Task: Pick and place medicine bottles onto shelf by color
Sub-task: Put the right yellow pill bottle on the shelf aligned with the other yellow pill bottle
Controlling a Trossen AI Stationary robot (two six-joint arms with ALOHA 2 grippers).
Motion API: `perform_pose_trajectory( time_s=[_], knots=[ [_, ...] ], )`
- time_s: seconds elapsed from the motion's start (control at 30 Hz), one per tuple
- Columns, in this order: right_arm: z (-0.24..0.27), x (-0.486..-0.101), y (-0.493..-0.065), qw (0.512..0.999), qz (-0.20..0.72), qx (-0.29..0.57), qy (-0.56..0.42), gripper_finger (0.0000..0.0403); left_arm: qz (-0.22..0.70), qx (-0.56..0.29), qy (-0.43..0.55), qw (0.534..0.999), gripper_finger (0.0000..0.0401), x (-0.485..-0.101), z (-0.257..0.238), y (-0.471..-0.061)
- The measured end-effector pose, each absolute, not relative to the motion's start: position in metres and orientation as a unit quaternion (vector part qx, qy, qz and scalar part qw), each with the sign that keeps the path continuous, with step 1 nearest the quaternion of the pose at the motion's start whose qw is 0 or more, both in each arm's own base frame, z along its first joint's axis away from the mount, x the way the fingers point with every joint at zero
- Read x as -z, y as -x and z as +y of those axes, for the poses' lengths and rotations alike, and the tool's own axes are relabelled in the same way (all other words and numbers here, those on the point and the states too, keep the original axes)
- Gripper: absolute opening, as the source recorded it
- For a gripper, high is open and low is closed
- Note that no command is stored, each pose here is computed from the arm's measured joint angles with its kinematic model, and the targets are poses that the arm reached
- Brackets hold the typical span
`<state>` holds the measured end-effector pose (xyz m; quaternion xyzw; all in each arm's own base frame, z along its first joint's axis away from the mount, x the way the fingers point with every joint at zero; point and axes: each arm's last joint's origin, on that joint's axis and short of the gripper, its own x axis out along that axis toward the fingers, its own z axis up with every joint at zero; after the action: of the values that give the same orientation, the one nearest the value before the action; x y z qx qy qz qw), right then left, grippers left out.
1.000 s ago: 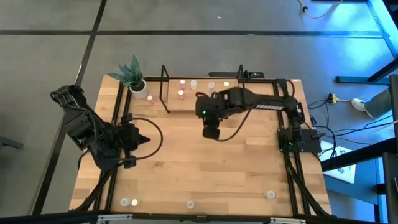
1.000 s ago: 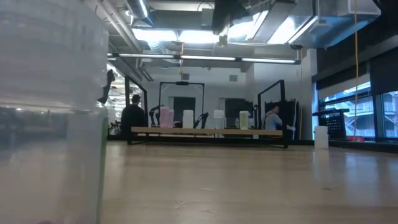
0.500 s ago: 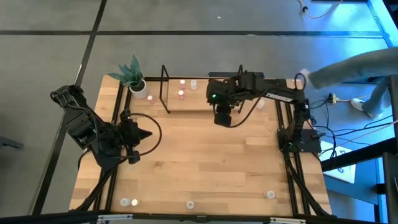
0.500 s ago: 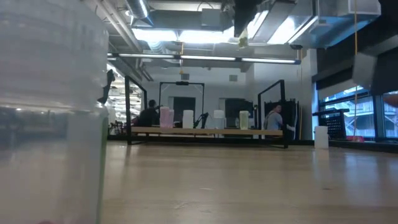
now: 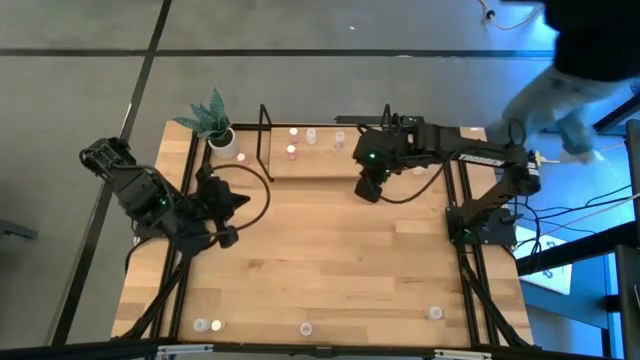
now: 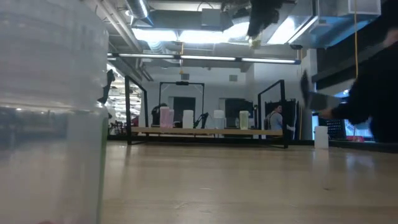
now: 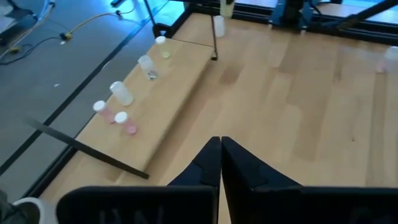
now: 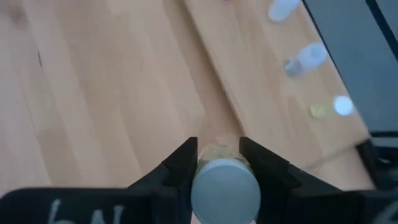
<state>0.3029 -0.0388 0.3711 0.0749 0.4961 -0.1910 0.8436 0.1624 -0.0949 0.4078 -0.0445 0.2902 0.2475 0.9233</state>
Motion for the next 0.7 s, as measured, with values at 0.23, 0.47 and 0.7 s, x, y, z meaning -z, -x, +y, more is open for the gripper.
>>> perform_pose_trajectory(
  time_s=[0.23, 0.47, 0.7],
  knots=[
    [-0.06, -0.336, -0.316, 0.825, 0.491, 0.249, -0.129, 0.0111, 0.291, -0.269, 0.053, 0.917, 0.0002, -0.408, -0.087, -0.167],
    [-0.09, -0.315, -0.327, 0.809, 0.492, 0.285, -0.15, 0.0114, 0.291, -0.281, 0.057, 0.913, 0.0005, -0.408, -0.082, -0.17],
    [-0.115, -0.293, -0.338, 0.793, 0.503, 0.306, -0.159, 0.0115, 0.29, -0.289, 0.06, 0.91, 0.0003, -0.408, -0.079, -0.171]
  ],
)
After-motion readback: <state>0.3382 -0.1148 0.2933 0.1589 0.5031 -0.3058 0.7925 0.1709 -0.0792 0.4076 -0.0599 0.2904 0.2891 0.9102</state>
